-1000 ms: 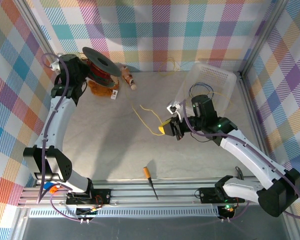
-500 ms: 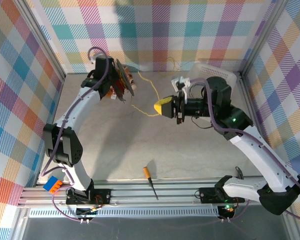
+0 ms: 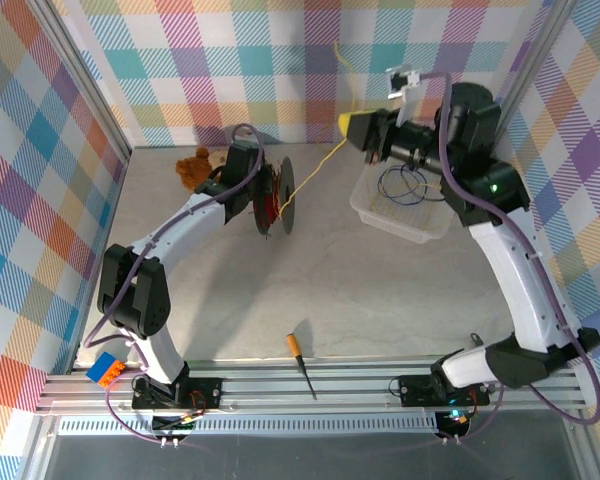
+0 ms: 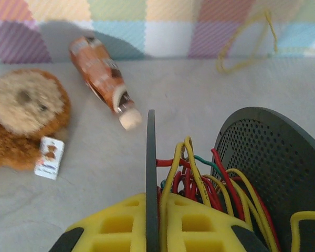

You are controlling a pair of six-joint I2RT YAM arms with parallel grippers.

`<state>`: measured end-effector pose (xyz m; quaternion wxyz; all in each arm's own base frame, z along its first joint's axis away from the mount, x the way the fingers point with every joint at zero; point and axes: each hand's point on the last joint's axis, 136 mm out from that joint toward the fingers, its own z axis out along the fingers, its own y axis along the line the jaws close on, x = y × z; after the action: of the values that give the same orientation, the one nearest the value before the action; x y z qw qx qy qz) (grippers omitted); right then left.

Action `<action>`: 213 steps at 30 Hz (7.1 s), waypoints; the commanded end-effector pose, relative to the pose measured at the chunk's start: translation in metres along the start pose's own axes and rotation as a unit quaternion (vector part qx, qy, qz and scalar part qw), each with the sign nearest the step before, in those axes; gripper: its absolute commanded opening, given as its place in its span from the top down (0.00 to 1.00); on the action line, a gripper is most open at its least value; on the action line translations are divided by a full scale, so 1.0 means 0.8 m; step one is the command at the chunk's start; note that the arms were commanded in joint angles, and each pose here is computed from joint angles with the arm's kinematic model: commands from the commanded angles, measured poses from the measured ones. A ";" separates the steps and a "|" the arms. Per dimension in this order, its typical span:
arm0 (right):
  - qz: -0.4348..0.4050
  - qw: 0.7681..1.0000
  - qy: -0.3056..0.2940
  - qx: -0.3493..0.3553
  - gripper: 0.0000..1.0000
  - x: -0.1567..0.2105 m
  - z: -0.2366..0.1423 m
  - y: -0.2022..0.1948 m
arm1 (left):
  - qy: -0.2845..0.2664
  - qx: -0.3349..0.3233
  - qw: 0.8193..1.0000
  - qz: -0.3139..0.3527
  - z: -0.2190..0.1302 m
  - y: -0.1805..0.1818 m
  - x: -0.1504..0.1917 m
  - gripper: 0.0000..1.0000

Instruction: Wrap the cables

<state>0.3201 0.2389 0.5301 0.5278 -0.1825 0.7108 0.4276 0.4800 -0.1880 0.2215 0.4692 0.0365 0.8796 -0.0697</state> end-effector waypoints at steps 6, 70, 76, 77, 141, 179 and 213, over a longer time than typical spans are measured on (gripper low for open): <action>0.066 0.994 -0.028 0.082 1.00 -0.061 0.015 -0.085 | -0.076 0.131 0.985 0.081 -0.078 -0.078 -0.031 1.00; 0.290 0.913 0.075 0.276 1.00 0.281 0.000 -0.340 | -0.222 0.355 0.733 -0.536 -0.190 0.119 -0.150 1.00; 0.210 0.951 0.122 0.191 1.00 0.334 0.030 -0.257 | -0.221 0.254 0.733 -0.591 -0.148 0.158 -0.122 1.00; 0.196 0.956 0.128 0.177 1.00 0.340 0.035 -0.241 | -0.225 0.234 0.737 -0.593 -0.144 0.165 -0.120 1.00; -0.010 0.980 0.178 0.093 1.00 0.157 0.092 -0.111 | 0.004 0.078 0.986 0.147 -0.090 -0.151 0.048 1.00; -0.030 0.941 0.263 0.211 1.00 0.184 0.053 -0.211 | 0.066 0.087 0.954 0.279 -0.105 -0.161 0.075 1.00; 0.067 0.922 0.347 0.156 0.86 0.217 0.070 -0.242 | 0.072 0.177 0.923 0.334 -0.129 -0.181 0.095 1.00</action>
<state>0.3877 0.2338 0.2430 0.1143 -0.1814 0.9346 0.2837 0.3650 -0.3262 0.2364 0.4341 0.3688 0.8199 -0.0566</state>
